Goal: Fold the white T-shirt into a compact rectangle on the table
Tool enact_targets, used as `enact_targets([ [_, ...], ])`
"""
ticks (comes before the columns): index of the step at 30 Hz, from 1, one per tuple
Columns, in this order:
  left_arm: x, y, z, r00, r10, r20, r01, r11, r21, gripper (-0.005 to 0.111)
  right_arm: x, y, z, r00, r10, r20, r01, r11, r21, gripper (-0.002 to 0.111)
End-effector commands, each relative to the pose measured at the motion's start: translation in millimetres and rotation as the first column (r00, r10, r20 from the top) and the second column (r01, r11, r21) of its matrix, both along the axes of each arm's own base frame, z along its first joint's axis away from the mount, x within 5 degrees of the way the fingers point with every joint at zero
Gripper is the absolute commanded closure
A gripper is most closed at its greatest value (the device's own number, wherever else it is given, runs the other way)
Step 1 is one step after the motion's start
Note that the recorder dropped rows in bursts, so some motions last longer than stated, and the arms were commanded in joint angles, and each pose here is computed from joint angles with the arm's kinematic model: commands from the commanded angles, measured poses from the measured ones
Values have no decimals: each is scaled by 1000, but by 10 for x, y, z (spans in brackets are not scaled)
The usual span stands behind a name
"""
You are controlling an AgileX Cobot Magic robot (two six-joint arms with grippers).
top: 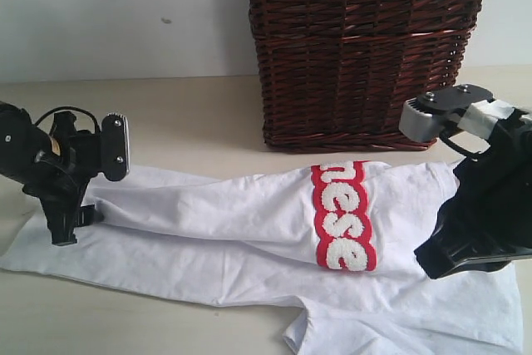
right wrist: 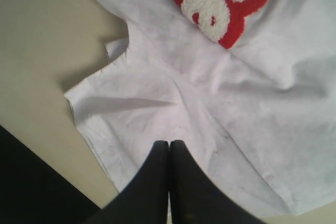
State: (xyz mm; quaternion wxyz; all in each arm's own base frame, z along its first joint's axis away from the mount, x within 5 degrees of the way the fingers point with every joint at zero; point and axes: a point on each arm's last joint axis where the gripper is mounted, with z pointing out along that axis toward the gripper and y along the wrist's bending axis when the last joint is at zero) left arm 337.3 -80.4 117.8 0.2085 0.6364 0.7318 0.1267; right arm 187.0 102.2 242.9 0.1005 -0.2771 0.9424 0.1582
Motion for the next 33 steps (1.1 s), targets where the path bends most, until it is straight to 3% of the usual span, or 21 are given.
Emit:
enact_targets([
  [1, -5, -19, -26, 1000, 1, -17, -1, 1000, 0, 67, -2, 11, 32, 1000, 0, 10, 0, 1000, 10, 108],
  [3, -32, -6, -40, 999, 6, -50, -5, 1000, 14, 100, -2, 11, 32, 1000, 1, 10, -2, 1000, 9, 108],
  [4, -43, 1, -45, 998, -5, -63, 6, 1000, 27, 105, -1, 10, 31, 1000, 2, 11, -2, 1000, 8, 108],
  [12, -193, 65, -16, 976, 37, -214, -19, 996, 86, 107, -1, 10, 31, 1000, 2, 11, -2, 1000, 8, 108],
  [16, -234, 81, 197, 973, 126, -193, -117, 992, 57, 107, -1, 10, 31, 1000, 7, 13, -7, 1000, 7, 108],
  [22, -343, 109, 600, 974, 177, -144, -176, 984, 16, 107, -158, 294, 21, 964, 265, 11, -265, 959, 102, 108],
  [28, -203, 135, 1005, 978, 174, 116, -162, 981, -102, 107, -248, 511, -89, 926, 377, -29, -372, 922, 107, 108],
  [33, 36, 153, 944, 949, 177, 262, -133, 975, -175, 107, -283, 581, -113, 923, 382, -49, -374, 920, 120, 108],
])
